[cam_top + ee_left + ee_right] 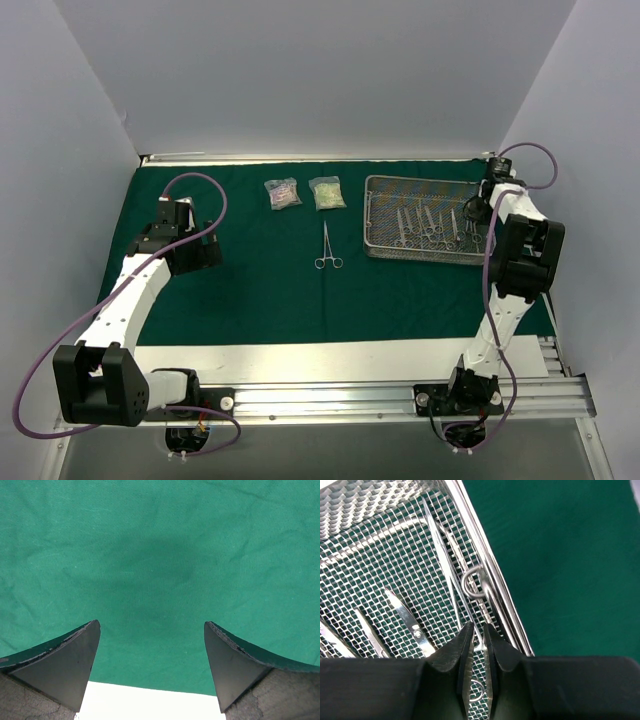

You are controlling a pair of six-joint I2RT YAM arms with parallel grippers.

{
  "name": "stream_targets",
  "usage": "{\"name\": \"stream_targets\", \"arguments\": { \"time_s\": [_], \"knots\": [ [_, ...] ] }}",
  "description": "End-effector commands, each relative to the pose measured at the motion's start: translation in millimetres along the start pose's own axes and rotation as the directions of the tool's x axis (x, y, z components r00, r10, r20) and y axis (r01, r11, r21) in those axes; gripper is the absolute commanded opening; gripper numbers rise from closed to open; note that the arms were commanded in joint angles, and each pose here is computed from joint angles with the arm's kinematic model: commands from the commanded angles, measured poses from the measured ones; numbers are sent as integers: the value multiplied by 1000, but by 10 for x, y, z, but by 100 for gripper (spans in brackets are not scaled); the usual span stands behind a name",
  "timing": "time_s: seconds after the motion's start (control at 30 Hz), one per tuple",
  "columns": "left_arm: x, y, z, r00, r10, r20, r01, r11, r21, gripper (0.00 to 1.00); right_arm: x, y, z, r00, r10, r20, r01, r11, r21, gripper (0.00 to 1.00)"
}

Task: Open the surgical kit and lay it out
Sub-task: Adjust the medical item in the container.

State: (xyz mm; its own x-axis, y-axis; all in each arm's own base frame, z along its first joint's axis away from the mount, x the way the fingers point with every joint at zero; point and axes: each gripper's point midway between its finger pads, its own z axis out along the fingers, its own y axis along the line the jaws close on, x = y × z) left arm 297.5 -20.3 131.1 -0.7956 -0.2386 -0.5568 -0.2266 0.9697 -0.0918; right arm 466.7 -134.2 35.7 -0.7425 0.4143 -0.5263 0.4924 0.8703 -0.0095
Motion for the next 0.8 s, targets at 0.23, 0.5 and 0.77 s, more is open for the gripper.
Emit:
{"name": "stream_targets", "arguments": {
  "time_s": [0.23,0.5,0.77],
  "knots": [
    [-103,-43,-3,999,-6,33,6,1000,7,94,-17,-55,132,996,-80,-46,80,997,-14,11],
    [-97,-37,17,1000,-4,28,4,1000,5,94,179,-76,244,990,-95,-107,95,995,-11,13],
    [-92,-43,20,1000,-1,26,1,1000,6,94,310,211,188,985,-104,-135,92,991,-95,12]
  ]
}}
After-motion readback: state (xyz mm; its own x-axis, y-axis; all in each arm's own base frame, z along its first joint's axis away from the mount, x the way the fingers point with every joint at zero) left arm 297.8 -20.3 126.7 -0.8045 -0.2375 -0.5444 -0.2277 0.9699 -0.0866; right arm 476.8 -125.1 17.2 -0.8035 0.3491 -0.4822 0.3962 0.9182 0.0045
